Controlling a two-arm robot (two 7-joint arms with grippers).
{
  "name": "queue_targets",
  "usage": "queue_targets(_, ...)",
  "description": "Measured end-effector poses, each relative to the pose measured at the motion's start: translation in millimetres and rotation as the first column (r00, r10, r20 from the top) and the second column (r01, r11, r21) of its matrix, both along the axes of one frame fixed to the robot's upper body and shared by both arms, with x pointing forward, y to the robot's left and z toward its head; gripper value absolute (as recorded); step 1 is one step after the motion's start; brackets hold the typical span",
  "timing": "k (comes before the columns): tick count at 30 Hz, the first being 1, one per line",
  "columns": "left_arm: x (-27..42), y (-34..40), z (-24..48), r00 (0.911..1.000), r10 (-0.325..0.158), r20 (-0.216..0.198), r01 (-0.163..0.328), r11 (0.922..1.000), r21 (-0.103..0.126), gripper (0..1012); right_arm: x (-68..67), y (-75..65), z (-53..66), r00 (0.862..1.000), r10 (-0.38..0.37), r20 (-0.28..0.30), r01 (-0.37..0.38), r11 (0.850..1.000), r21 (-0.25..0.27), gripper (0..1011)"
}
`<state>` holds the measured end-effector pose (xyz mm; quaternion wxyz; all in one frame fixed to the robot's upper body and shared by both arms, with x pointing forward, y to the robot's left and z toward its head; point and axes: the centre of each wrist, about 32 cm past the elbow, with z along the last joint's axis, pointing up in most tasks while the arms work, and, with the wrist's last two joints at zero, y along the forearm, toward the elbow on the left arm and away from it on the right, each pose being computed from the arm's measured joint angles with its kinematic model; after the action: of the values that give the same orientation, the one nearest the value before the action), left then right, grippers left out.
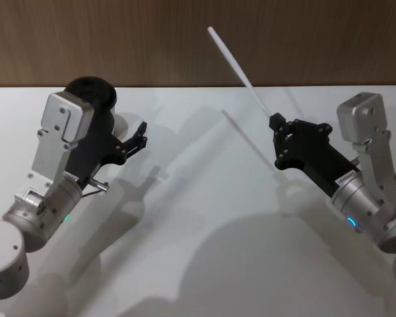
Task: Pick up the straw with one hand, pass it to the other hand, and insert it into the cup.
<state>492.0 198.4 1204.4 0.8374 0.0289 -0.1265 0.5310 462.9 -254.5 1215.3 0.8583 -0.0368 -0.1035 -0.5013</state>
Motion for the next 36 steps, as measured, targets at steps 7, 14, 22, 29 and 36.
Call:
queue_targets(7, 0.0, 0.0, 0.0, 1.0, 0.0, 0.0, 0.0, 1.0, 0.0, 1003, 0.8, 0.8, 3.6, 0.998, 0.058, -0.01, -0.057, 0.998, 0.024, 9)
queue_targets(14, 0.0, 0.0, 0.0, 1.0, 0.0, 0.0, 0.0, 1.0, 0.0, 1002, 1.5, 2.3, 6.5, 0.995, 0.102, -0.009, -0.101, 0.994, 0.042, 9)
queue_targets(22, 0.9, 1.7, 1.9, 0.9998, -0.019, -0.01, 0.018, 0.9995, -0.025, 1003, 1.8, 3.1, 8.0, 0.992, 0.125, -0.007, -0.125, 0.991, 0.052, 9)
queue_targets(29, 2.9, 4.7, 6.4, 0.9974, -0.062, -0.036, 0.058, 0.9936, -0.097, 1003, 2.1, 3.6, 8.8, 0.99, 0.138, -0.006, -0.137, 0.989, 0.058, 9)
queue_targets(36, 4.9, 7.1, 11.1, 0.9924, -0.108, -0.06, 0.096, 0.9803, -0.173, 1003, 2.1, 3.7, 9.1, 0.989, 0.145, -0.006, -0.144, 0.988, 0.061, 9)
